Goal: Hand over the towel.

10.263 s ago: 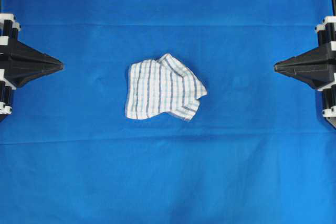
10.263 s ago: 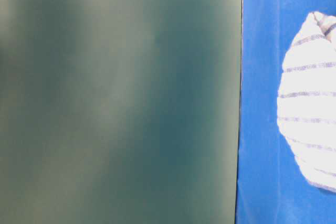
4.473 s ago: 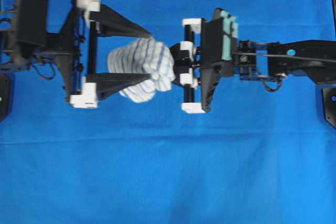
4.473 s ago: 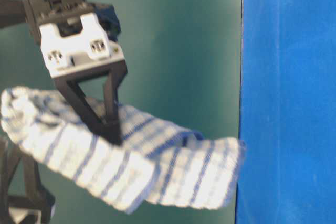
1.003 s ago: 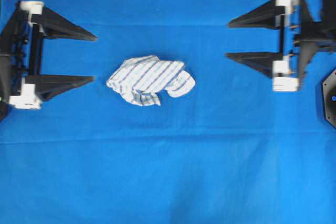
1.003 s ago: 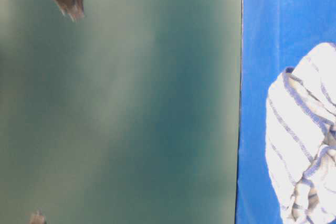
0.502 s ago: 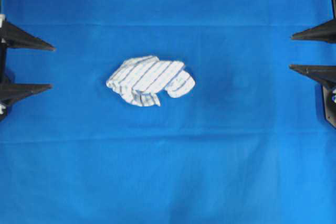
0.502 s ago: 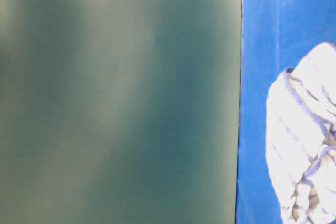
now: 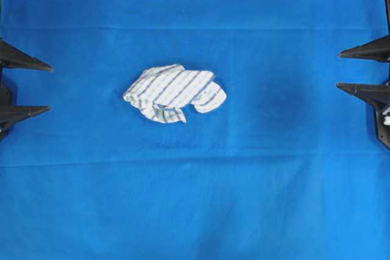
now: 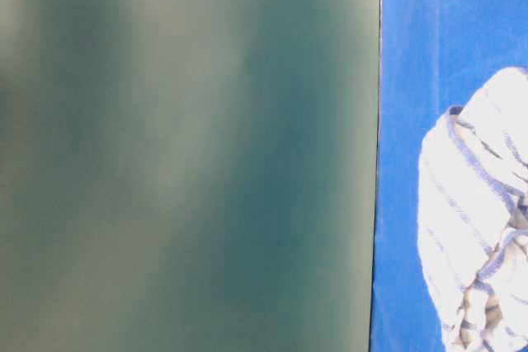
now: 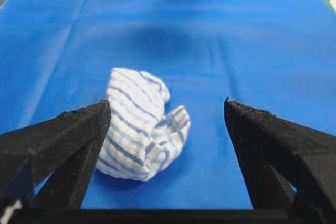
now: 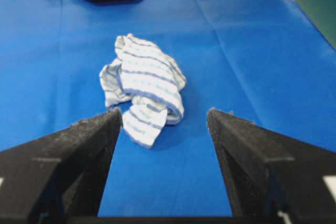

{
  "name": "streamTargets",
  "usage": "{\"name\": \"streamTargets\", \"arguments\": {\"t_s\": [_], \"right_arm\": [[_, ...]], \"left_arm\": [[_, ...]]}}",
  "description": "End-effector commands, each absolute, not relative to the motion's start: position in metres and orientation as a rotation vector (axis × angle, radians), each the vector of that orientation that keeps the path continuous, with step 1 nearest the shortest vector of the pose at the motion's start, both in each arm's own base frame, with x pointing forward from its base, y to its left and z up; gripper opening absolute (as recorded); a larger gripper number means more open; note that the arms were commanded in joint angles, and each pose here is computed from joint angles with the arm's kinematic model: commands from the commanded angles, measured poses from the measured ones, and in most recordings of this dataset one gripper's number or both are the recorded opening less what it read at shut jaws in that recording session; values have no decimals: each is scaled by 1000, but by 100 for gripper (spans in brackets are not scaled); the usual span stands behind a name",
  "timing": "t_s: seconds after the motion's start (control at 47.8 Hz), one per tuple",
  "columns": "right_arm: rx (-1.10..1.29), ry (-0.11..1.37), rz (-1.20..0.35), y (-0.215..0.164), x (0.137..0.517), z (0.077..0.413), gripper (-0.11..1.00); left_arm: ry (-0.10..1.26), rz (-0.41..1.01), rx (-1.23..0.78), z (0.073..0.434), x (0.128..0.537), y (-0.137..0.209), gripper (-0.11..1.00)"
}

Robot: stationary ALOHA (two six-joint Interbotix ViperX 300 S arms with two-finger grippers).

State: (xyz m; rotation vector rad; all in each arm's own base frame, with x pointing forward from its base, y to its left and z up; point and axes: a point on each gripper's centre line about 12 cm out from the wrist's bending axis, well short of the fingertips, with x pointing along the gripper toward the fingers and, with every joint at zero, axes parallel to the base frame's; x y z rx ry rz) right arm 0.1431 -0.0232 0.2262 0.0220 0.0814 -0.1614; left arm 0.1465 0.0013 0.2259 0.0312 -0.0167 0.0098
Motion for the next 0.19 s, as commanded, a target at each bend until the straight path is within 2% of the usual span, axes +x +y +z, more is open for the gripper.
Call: {"name": "streamTargets", "arguments": {"t_s": [0.0, 0.167], "right_arm": [[23, 69, -163, -24, 145, 231, 70], [23, 69, -163, -24, 145, 232, 70]], "left_arm": [[-35, 10, 34, 231, 148, 1, 92], [-34, 8, 39, 231, 148, 1, 92]]}}
